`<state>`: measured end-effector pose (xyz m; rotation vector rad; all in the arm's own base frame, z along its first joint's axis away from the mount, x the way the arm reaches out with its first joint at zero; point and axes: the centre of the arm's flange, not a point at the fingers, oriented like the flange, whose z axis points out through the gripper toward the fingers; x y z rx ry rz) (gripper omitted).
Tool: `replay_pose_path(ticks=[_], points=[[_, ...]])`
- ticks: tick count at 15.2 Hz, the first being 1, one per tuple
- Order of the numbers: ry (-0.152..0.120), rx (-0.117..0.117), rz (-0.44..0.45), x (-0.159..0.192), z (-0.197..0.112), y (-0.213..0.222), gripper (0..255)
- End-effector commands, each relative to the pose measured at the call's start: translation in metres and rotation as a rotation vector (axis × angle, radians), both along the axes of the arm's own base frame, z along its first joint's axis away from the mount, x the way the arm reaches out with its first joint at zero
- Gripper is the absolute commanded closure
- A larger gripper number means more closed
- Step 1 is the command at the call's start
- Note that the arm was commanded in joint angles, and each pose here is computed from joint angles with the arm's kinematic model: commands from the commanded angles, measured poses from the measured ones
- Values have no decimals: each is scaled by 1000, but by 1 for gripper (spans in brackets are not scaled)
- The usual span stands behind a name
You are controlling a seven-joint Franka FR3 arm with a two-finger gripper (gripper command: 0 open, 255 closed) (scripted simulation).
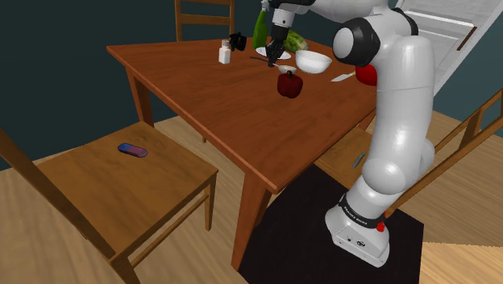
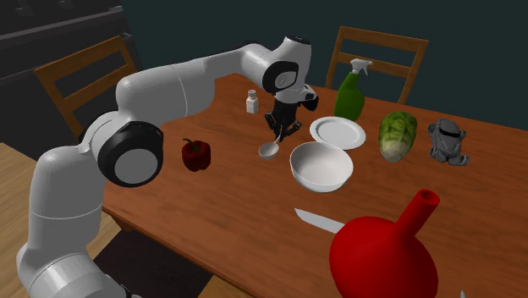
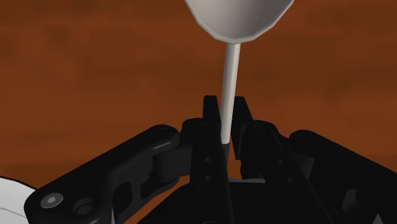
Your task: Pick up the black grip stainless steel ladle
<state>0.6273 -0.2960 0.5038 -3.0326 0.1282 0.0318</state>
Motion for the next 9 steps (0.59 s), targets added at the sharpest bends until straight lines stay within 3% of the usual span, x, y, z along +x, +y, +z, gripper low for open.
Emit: replay_pose_path(ticks=[1,9], points=[[0,0,0,0,5,0,255],[0,0,0,0,47,0,255]])
